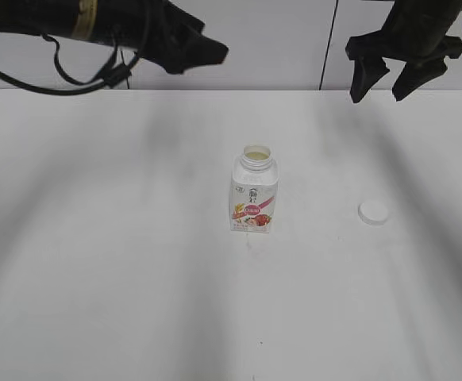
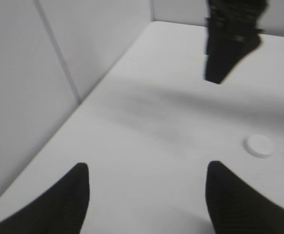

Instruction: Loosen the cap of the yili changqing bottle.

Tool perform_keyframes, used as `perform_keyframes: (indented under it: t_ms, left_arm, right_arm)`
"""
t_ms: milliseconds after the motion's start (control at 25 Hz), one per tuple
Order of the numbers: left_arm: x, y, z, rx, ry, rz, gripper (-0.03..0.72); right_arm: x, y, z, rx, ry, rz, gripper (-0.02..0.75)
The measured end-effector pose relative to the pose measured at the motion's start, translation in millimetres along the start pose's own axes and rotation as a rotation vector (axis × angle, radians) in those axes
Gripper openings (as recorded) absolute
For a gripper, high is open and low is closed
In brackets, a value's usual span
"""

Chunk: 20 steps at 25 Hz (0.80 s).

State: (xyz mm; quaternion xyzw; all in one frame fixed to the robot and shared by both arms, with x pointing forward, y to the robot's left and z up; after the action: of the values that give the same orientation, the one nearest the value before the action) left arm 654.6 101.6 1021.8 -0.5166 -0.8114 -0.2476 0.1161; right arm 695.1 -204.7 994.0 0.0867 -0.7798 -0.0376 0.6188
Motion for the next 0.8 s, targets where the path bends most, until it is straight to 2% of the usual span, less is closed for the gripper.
perform_keyframes:
  t_ms: [120, 240, 360, 440, 560, 800]
  left_arm:
    - [21.0, 27.4, 3.8, 0.083, 0.032, -0.162, 0.460]
    - [38.9, 59.3, 21.2, 0.122, 0.105, -0.377, 0.460]
    - [59.7, 85.8, 40.5, 0.096, 0.207, -0.591, 0.460]
    - [70.9, 96.4, 49.5, 0.061, 0.270, -0.688, 0.460]
    - [77.1, 98.8, 61.0, 0.004, 0.339, -0.721, 0.460]
    - [74.0, 81.0, 93.3, 0.036, 0.421, -0.673, 0.460]
  right_arm:
    - [4.4, 2.0, -1.6, -0.004, -0.012, -0.012, 0.565]
    - [11.1, 3.3, -1.7, -0.003, -0.025, -0.015, 0.565]
    - [15.6, 4.0, -2.0, -0.001, -0.035, -0.016, 0.565]
    - [17.1, 4.2, -2.0, -0.001, -0.039, -0.017, 0.565]
    - [17.6, 4.2, -2.0, 0.000, -0.040, -0.017, 0.565]
    - [17.6, 4.2, -1.9, -0.001, -0.039, -0.017, 0.565]
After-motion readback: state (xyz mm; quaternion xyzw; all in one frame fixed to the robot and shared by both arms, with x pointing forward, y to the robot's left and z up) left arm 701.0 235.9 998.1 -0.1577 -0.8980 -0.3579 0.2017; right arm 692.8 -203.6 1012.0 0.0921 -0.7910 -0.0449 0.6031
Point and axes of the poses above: a point on each arm's last joint axis where the gripper is mounted, x pointing back along that axis away from the gripper, y along the wrist's bending axis when the last joint is at zero, z = x × y, the point moved 3 cm from there along -x, pointing out along that axis toward the gripper, and after that the axes turned 10 degrees about -x, right-handed, at the moved point
